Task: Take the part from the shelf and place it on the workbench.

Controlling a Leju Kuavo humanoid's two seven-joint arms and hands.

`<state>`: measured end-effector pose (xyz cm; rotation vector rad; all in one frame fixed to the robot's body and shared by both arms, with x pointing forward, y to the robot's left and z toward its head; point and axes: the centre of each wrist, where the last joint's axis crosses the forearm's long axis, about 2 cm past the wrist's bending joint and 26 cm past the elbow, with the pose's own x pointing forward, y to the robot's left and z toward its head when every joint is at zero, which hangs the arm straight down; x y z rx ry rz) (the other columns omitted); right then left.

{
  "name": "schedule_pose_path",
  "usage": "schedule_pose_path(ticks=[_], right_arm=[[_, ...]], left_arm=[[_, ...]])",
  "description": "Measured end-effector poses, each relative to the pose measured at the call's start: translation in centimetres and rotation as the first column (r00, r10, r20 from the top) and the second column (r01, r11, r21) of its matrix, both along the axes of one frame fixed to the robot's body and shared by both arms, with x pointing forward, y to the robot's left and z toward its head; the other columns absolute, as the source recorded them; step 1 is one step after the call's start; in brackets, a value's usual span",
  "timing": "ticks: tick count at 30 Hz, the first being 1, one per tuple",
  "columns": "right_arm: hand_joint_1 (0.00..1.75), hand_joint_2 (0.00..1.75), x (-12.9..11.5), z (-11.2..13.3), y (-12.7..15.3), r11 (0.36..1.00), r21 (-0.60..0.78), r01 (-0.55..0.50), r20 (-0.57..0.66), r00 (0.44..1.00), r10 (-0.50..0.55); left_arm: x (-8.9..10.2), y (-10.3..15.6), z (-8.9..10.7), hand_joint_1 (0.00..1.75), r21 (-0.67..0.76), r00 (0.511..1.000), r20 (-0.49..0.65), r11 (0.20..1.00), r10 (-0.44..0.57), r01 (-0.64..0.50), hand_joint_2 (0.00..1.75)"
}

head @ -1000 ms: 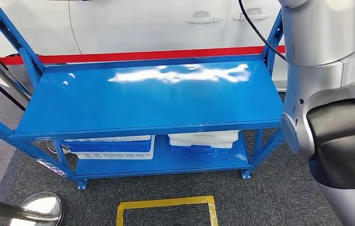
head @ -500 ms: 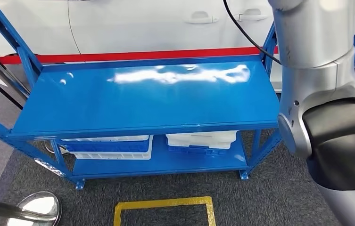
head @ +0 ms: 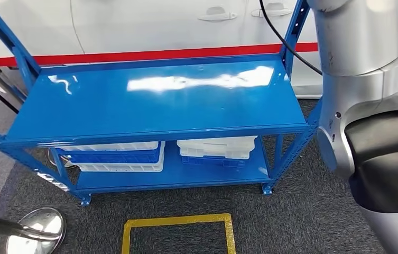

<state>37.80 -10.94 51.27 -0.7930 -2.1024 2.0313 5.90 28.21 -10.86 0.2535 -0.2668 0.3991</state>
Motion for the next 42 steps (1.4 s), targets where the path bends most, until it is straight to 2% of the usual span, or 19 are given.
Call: schedule_pose_path(ticks=[10, 21, 28, 42], right_arm=[[1.75, 1.75, 0.7, -0.5, -1.1, 0.999, 0.011, 0.03, -0.003, 1.0, -0.03], [1.75, 1.75, 0.4, -0.3, -0.8, 1.0, -0.011, -0.001, -0.022, 1.0, 0.001], [1.75, 1.75, 0.1, 0.0, -0.5, 1.0, -0.021, -0.023, -0.065, 0.998, 0.021], [1.75, 1.75, -0.2, 0.4, -0.1, 0.998, -0.037, -0.041, -0.073, 0.997, 0.039]], left_arm=[[0.1, -0.3, 0.0, 0.0, -0.005, 1.0, -0.002, 1.0, -0.001, 0.001, 1.75], [-0.3, -0.6, 0.0, 0.0, -0.009, 1.0, -0.01, 1.0, -0.008, 0.008, 1.75], [0.2, -0.6, 0.0, 0.0, -0.011, 1.0, 0.0, 1.0, -0.01, 0.01, 1.75], [0.2, -0.4, 0.1, 0.0, -0.009, 1.0, -0.007, 1.0, -0.008, 0.008, 1.75]])
